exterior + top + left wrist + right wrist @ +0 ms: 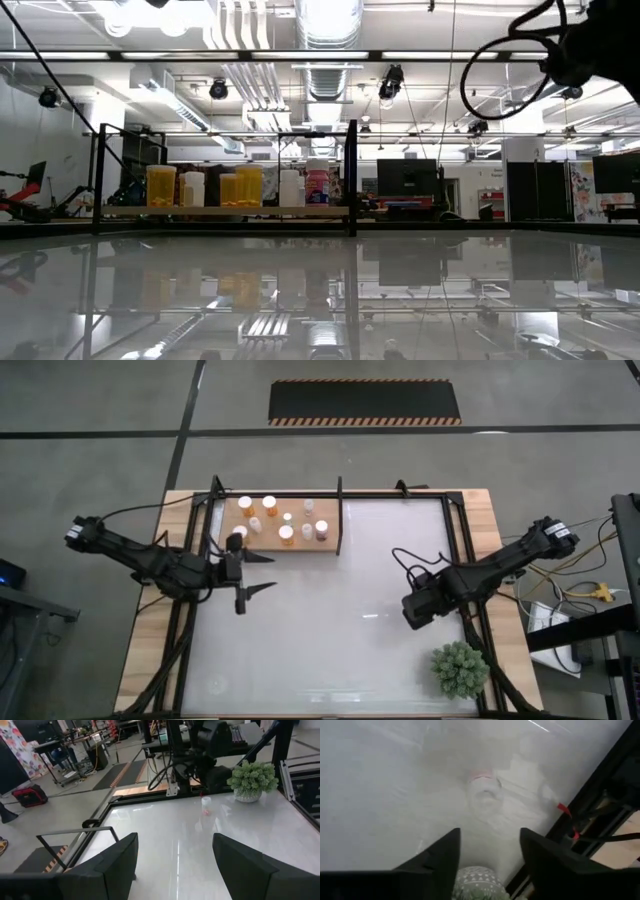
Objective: Pick and place medicine bottles onto shelf by color
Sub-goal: Put the small transparent pill bottle on the shelf
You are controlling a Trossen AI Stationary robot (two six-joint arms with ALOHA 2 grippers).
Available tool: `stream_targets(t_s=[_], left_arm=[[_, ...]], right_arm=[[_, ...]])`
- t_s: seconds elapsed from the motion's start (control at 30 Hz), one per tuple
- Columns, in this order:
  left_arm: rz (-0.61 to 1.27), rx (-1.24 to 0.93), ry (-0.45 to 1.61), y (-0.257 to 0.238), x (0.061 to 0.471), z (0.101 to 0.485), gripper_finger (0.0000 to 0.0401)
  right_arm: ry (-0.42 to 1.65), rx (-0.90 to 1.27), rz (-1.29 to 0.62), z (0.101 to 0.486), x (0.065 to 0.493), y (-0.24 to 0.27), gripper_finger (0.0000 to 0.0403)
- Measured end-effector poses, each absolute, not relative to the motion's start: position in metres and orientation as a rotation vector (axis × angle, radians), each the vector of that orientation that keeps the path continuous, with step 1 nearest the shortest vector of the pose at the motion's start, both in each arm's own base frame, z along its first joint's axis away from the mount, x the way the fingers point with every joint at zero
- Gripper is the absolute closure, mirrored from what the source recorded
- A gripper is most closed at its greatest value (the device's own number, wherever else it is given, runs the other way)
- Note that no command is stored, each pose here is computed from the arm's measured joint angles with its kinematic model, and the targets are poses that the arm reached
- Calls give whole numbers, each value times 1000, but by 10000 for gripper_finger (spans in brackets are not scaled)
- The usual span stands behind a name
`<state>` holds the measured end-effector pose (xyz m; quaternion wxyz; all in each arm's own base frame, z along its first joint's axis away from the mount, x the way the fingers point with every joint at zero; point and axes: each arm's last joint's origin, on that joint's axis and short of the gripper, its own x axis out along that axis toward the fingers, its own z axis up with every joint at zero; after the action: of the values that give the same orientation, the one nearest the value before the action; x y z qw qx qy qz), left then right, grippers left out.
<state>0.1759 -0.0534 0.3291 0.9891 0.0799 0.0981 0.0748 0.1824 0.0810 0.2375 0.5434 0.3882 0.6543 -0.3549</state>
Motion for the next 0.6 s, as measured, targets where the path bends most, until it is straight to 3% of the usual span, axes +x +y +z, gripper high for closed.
stream_targets(t_s=[0.13,0.3,0.6], left_arm=[[152,162,203,-51,169,327,162],[151,169,214,-49,164,318,162],[150,190,196,-44,151,315,162]], right_arm=[[1508,966,-891,226,183,80,160],[1464,1027,-915,210,183,80,126],[1429,1093,-963,194,182,80,129]])
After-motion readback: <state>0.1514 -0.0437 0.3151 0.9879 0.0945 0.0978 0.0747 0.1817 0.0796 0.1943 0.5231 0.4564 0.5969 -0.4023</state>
